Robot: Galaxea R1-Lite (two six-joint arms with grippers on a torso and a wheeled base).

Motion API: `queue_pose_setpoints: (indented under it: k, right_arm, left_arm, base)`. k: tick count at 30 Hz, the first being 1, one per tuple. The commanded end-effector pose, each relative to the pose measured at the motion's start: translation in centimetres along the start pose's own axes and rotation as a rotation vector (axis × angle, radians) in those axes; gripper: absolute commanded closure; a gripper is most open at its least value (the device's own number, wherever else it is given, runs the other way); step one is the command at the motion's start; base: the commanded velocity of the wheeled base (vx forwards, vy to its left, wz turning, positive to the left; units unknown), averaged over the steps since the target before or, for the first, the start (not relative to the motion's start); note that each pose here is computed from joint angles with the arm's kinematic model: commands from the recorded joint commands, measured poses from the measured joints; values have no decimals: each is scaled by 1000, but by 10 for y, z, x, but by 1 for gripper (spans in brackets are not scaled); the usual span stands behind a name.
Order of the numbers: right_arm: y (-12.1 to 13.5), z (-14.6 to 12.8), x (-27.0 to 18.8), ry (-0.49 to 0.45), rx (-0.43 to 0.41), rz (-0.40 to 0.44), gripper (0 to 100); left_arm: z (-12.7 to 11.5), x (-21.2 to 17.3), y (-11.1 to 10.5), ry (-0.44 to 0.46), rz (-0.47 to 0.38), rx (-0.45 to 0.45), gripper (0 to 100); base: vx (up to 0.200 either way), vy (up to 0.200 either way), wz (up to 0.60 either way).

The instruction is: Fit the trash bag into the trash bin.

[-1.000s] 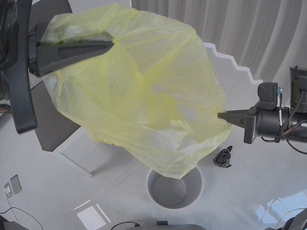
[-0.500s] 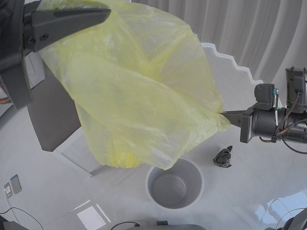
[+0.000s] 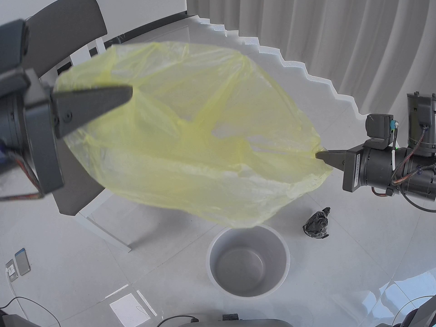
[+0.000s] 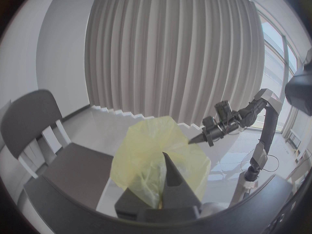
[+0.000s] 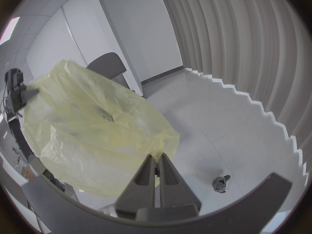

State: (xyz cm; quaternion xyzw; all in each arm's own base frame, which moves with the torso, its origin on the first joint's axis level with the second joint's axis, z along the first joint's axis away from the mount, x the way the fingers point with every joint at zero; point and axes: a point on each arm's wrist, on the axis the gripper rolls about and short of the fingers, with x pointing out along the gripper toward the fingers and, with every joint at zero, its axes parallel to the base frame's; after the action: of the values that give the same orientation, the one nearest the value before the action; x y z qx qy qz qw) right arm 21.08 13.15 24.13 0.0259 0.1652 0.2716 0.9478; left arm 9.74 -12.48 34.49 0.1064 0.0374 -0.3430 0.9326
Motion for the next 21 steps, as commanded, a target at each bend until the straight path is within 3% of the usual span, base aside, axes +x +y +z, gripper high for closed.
queue_pose_setpoints:
  k: [1,6,12,13,16,21]
  right_arm:
    - [-5,-1,-1,2,16,-30,100]
    - [-7,-13,1,45,18,-38,100]
    - [-14,-29,3,101,24,-72,100]
    - [-18,-36,3,126,27,-88,100]
    - [-21,-47,4,164,29,-99,100]
    - [-24,-69,5,242,40,-99,100]
  left_arm:
    - [-35,-4,7,46,17,-88,100]
    - [-61,19,11,46,26,-202,100]
    - [-81,42,9,122,39,-308,100]
    - [-93,49,6,174,41,-344,100]
    - [-112,63,2,238,34,-362,100]
    - [-144,86,-7,255,2,-401,100]
  base:
    - [0,0,0]
    - [0,0,0]
    - [0,0,0]
    - [0,0,0]
    - [0,0,0]
    - [0,0,0]
